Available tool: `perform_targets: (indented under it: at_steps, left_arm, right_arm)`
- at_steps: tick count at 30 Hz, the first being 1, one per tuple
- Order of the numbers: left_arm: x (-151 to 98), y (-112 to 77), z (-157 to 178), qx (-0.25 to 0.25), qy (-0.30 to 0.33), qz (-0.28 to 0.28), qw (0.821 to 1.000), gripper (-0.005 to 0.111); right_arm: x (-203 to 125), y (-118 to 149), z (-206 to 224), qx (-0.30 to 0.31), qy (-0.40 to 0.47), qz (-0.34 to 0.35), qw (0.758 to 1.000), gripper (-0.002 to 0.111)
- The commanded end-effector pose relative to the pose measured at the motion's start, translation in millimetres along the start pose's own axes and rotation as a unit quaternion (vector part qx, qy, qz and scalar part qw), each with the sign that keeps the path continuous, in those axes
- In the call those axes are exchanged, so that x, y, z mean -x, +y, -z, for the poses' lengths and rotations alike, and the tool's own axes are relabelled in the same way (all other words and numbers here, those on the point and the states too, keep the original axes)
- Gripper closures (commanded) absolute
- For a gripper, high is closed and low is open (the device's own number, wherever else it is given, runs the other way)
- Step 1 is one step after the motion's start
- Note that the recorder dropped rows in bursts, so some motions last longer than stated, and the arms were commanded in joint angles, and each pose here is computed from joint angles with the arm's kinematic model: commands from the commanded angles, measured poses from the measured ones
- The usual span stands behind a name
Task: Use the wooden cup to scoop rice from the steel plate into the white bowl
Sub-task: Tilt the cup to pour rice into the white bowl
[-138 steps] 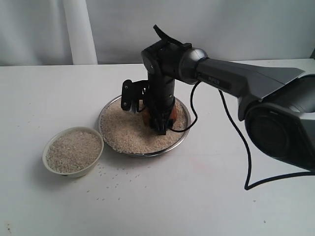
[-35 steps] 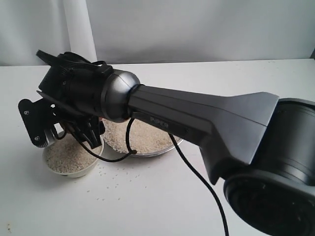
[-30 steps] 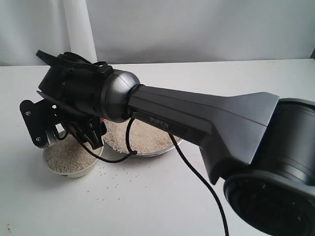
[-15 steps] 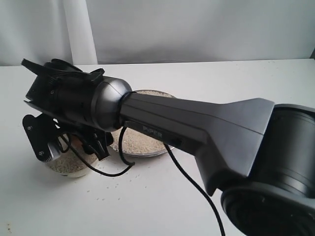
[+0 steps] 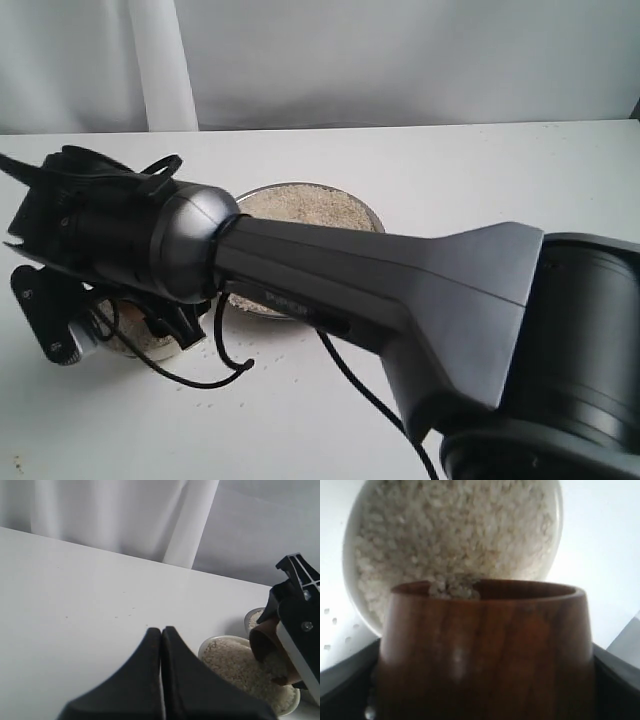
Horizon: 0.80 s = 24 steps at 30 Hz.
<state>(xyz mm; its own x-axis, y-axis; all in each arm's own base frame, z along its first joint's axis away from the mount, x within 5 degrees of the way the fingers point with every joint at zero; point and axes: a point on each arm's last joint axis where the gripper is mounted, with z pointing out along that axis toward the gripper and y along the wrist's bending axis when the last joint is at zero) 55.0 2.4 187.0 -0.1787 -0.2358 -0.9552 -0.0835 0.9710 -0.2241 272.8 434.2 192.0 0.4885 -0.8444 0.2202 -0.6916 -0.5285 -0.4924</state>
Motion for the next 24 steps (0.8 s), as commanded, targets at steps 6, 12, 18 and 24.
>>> perform_targets:
  at_steps: [6,12,18,24]
  left_arm:
    - [2,-0.8,0,-0.004,-0.007,0.002,1.000,0.107]
    - [2,-0.8,0,-0.004,-0.007,0.002,1.000,0.107]
    - [2,-0.8,0,-0.004,-0.007,0.002,1.000,0.107]
    - [2,-0.8,0,-0.004,-0.007,0.002,1.000,0.107]
  right_arm:
    - [0,-13,7,-0.087,0.046,0.027,0.995,0.108]
    - [-8,-13,9,-0.081,0.091,0.068,0.990,0.108]
    - [-11,1,8,0.000,0.102,0.089,0.991,0.108]
    - [-4,1,9,-0.011,0.077,0.094,0.992,0.108]
